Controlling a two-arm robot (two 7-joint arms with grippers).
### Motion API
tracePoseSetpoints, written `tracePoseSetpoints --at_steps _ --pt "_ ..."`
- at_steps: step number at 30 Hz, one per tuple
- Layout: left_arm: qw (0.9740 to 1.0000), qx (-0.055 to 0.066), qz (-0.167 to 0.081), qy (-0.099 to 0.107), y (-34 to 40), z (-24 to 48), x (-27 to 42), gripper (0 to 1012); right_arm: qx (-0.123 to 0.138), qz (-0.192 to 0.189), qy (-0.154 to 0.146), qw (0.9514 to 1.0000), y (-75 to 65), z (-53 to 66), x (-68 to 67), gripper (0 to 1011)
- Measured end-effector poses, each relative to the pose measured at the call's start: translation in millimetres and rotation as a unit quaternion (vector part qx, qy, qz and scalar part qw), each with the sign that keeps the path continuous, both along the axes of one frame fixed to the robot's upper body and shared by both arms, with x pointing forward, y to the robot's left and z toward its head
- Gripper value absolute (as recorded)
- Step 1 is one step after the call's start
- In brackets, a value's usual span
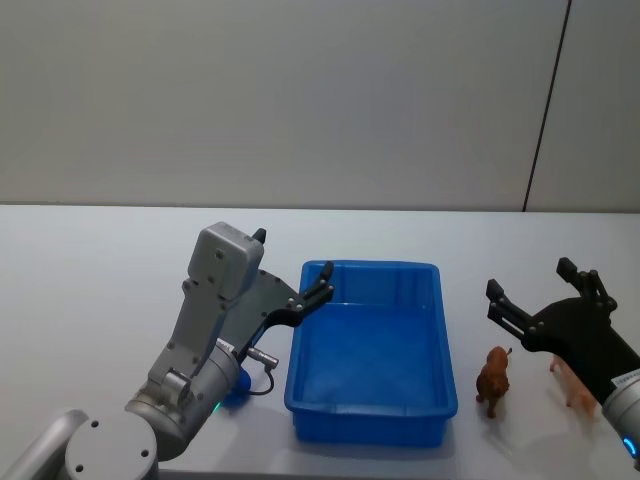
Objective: Pick up the two dolls from the table and place them into the box.
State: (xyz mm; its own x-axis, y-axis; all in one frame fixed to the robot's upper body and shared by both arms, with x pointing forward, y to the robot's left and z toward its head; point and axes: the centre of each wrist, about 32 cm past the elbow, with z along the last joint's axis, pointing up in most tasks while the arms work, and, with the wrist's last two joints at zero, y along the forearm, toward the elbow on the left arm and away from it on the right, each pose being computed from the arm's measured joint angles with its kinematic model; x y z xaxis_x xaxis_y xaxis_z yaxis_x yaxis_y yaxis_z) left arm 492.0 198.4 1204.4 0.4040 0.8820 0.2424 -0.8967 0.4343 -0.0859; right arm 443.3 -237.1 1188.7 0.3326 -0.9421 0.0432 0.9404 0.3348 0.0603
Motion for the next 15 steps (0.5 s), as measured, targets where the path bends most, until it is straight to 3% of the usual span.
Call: tracePoseSetpoints --at_steps 15 --pt "1.0 0.0 0.0 0.0 0.0 0.0 0.0 1001 0.0 0.0 0.0 1.0 0.0 0.0 0.0 1001"
